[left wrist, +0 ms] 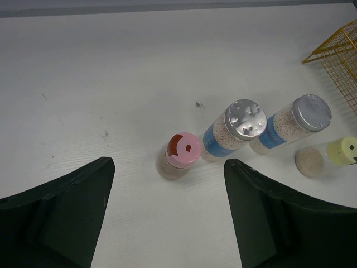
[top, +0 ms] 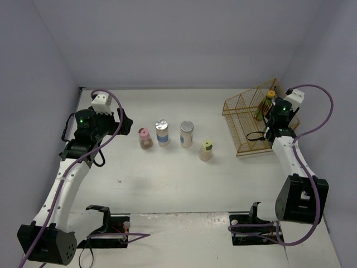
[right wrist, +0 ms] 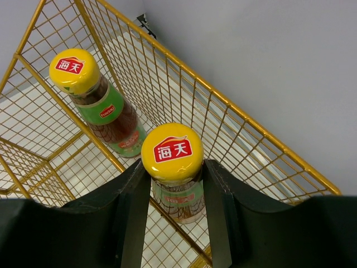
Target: Organize the condiment bottles
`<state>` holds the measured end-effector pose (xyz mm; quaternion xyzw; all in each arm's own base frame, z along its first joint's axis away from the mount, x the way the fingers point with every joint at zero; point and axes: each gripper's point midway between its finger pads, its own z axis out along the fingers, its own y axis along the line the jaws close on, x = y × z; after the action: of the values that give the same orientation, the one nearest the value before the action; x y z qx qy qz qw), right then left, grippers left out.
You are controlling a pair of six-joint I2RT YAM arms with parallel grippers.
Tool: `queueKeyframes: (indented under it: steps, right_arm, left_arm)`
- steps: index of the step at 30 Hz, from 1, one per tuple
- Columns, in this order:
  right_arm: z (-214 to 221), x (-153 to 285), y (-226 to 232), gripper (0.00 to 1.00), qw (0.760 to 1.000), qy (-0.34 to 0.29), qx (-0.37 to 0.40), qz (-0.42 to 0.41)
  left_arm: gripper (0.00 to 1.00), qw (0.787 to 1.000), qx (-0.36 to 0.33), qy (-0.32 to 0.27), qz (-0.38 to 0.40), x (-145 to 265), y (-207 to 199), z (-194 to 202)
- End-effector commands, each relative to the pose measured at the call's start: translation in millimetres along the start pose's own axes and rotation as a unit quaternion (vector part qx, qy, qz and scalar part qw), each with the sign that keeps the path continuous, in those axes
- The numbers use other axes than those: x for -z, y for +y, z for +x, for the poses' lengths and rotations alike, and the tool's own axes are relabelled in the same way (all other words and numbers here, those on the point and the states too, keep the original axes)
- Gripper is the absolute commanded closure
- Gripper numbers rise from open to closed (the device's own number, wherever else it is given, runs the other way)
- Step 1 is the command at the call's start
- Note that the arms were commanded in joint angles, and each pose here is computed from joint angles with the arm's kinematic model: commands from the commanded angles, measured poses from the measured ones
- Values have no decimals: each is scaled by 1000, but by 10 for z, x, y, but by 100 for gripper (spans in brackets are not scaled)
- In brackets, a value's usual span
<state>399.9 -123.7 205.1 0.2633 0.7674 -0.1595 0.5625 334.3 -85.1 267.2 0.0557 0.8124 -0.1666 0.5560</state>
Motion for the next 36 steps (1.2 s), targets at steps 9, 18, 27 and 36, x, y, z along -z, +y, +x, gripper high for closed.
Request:
queueKeyframes:
  steps: [9, 18, 27, 36]
  right_arm:
    - [-711, 68, 73, 48, 990, -118, -74, -16]
    - [-904, 222, 182, 36, 988, -123, -81, -53]
    - [-1305, 828, 715, 26, 969, -132, -66, -196]
    - [-526, 1451, 1577, 15, 934, -36, 19, -354]
  left_arm:
    - [20, 999, -10, -40, 15, 35, -74, -272]
    - [20, 999, -9, -40, 13, 45, -65, -273]
    - [20, 999, -7, -41, 12, 49, -66, -277]
    - [20, 999, 0, -42, -1, 53, -11, -287]
